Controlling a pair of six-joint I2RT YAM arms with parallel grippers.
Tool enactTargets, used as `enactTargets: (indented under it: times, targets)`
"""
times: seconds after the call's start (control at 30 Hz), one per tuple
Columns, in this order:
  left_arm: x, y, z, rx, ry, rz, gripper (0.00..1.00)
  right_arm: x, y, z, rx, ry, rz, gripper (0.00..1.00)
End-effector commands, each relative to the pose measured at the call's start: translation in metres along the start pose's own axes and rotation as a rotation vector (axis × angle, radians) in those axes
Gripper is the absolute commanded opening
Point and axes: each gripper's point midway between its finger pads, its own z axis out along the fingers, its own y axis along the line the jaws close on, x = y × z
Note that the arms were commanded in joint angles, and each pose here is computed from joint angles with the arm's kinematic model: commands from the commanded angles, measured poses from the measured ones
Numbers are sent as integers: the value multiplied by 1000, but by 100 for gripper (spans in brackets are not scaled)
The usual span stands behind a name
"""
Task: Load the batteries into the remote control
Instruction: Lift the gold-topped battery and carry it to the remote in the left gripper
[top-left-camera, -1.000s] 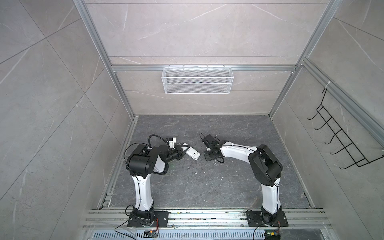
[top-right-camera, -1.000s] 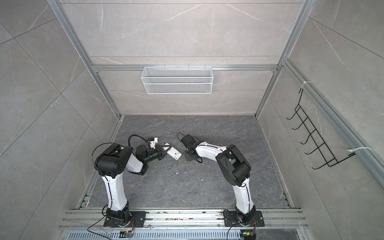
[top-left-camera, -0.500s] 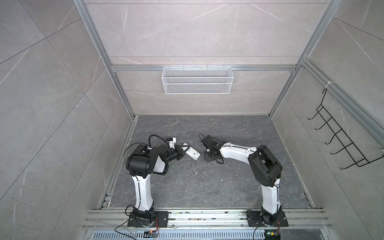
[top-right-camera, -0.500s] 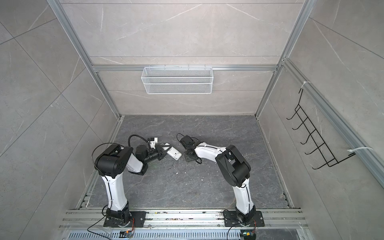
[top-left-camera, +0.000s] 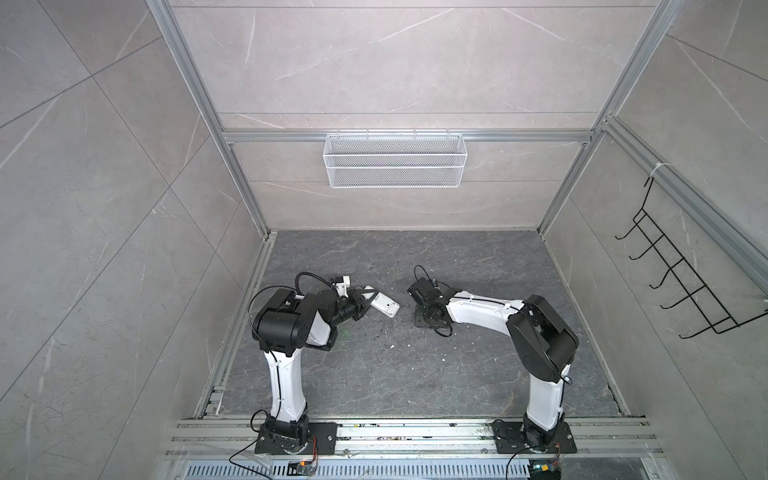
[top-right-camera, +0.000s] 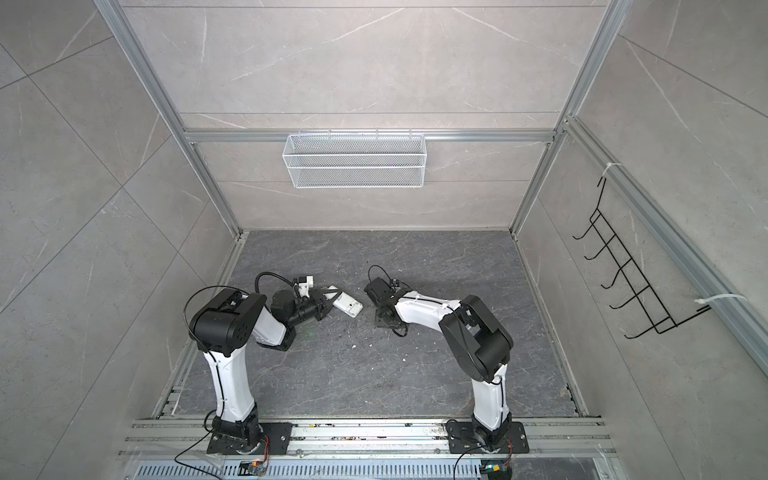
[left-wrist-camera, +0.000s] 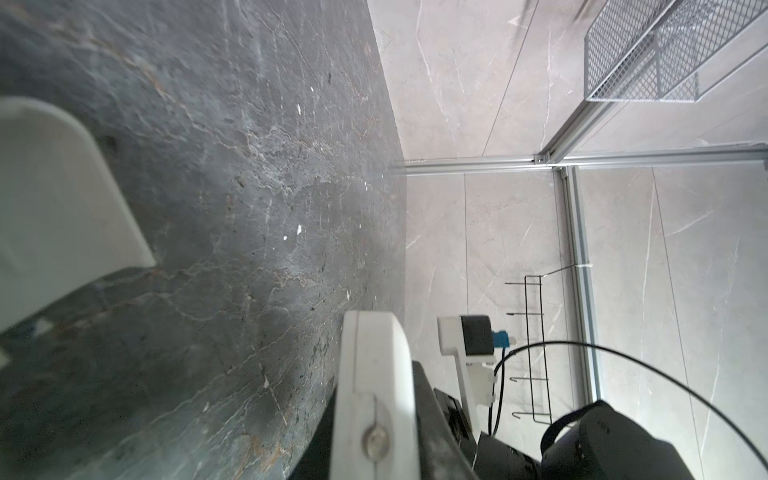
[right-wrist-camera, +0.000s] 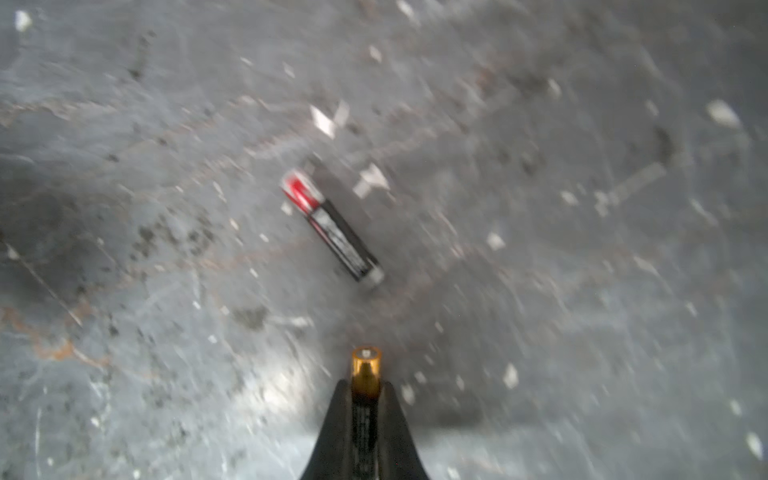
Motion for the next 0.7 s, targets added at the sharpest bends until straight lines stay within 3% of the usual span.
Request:
enactTargets:
  times: [0.0,0.27,0.4,0.67]
  targets:
    - [-19,-29,0,65,-108,-15,0,-29,10,-44,-85,-126,154,0]
    - [-28,-30,-12,65,-126,-5,0,-57,49,-93,-197,-238,235,0]
    - [-23,-44,-22,77,-145,71,0,-52,79,-97,-266,-256,296,0]
    - [-20,-30,-23,55,-121,46,0,-49,117,-90,-258,-307,279,0]
